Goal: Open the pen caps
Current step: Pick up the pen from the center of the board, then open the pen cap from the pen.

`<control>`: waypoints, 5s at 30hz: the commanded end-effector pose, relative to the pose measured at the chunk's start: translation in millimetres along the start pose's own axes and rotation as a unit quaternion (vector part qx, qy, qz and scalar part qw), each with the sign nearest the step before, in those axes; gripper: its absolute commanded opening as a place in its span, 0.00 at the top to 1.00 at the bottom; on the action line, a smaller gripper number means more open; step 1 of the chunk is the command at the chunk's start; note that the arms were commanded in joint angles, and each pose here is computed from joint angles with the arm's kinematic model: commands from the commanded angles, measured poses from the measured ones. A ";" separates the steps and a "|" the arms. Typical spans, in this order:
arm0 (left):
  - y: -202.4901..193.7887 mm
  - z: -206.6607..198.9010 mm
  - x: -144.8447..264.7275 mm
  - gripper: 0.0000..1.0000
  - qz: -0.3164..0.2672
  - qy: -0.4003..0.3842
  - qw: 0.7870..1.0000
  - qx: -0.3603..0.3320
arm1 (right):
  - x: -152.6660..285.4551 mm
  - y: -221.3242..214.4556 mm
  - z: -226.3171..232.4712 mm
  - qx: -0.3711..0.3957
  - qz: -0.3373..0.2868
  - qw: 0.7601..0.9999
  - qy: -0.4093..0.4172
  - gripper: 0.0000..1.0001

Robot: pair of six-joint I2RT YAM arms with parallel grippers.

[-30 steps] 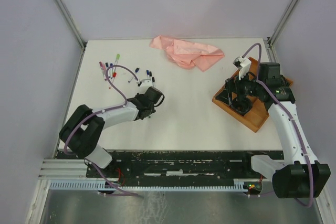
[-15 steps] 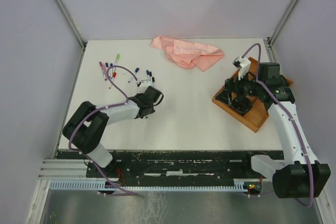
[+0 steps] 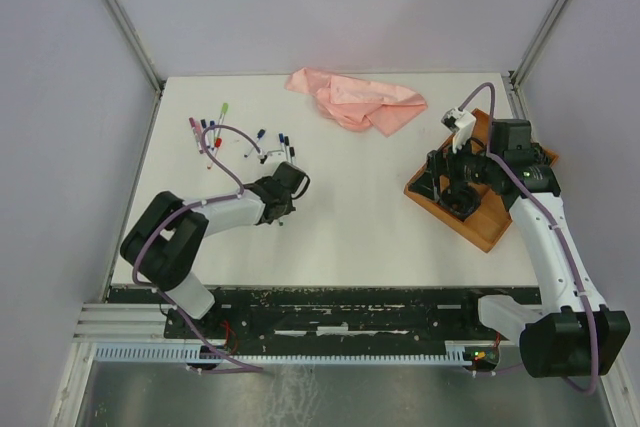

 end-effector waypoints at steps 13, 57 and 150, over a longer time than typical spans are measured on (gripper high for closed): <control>18.3 3.8 44.0 0.97 -0.065 -0.073 0.993 0.064 | -8.2 11.6 23.9 0.006 -0.023 0.997 0.069 0.01; 76.9 -84.4 273.4 0.97 -0.422 -0.512 0.703 0.255 | -18.2 42.2 106.0 -0.112 -0.203 0.908 0.349 0.01; 62.8 -174.0 275.6 0.97 -0.378 -0.581 0.697 0.183 | -51.3 3.1 143.2 -0.077 -0.046 0.922 0.376 0.71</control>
Point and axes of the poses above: each gripper's point midway between its finger pads, its own x axis back along the fingers, its own z axis along the line the jaws close on, y = z × x, the point moved 2 cm from there along x, back along the fingers, and after that the axes turned 9 degrees about -x, right-handed, at the moved point
